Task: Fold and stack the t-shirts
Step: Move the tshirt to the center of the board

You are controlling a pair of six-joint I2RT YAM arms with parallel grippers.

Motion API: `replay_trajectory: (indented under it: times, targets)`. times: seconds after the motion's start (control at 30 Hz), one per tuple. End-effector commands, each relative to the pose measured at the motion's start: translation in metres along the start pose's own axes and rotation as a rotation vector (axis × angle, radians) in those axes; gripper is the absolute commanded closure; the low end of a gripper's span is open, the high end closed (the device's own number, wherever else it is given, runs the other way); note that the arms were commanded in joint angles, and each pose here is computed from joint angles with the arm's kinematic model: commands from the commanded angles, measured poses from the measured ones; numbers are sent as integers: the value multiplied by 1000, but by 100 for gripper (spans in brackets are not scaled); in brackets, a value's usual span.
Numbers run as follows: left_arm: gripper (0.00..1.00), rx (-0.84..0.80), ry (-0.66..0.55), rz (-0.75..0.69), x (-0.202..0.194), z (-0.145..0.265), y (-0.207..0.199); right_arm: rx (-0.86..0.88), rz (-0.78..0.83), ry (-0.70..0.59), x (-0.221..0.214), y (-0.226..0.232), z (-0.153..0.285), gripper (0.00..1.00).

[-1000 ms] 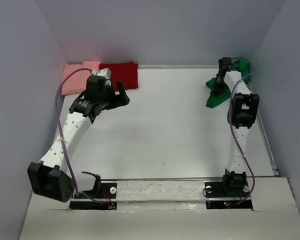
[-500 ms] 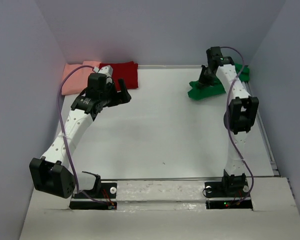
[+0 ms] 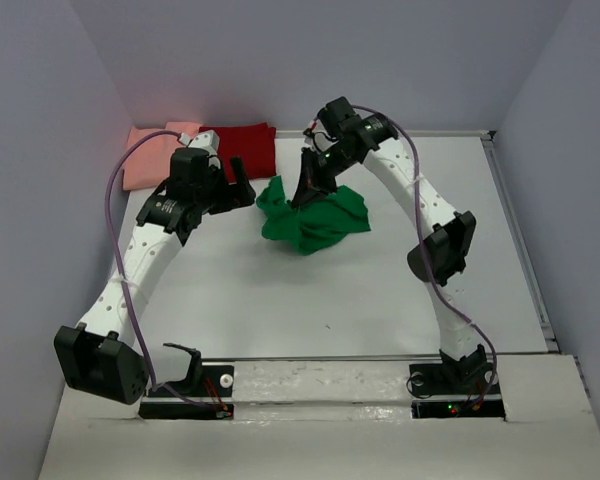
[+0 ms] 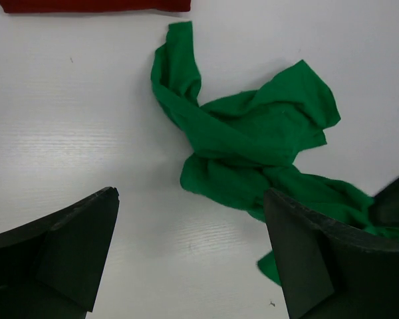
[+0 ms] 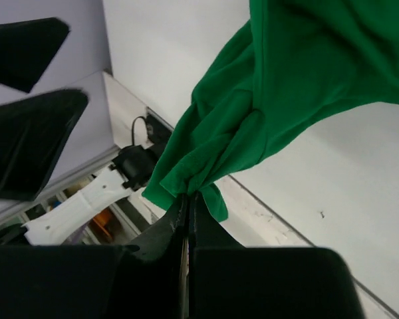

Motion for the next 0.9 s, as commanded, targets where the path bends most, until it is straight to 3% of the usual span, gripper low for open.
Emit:
replay_trajectory:
  times: [0.0,0.1,0.17,0.3,0.47,0.57,0.63,0.77,0.87]
  targets:
    - [1,51,-37,-9,12,6,11,178,-1,-161,-12,50,120,100]
    - [1,42,-36,-13,15,3,8,191,0,-254,-19,47,166,100]
    - [1,32,-30,-8,16,0,6,157,-11,-259,-29,32,174,100]
    - [1,-7,-27,-1,18,-5,-2,-43,-72,-198,-44,-23,155,100]
    - [1,-29,-19,-2,19,-8,-6,-109,-97,-143,-47,-53,131,100]
    - [1,-26,-20,-1,19,-6,-6,-120,-59,-205,-31,-52,134,100]
    - [1,-25,-22,4,18,-4,-5,-228,-45,-287,-6,-65,143,100]
    - [1,-27,-21,10,14,-2,-5,-289,-100,-431,48,-94,172,100]
    - [1,-17,-17,8,14,-2,-3,-360,-172,-607,86,-125,209,100]
Point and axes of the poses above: each gripper's point midway between its finger pads, its own z axis back along the fingers, its own y axis along the line the jaws close on, x = y × z, the point moved 1 cm from there along z, back along the fingers, and after that the axes turned 3 degrees about -z, right-handed, at the moved point
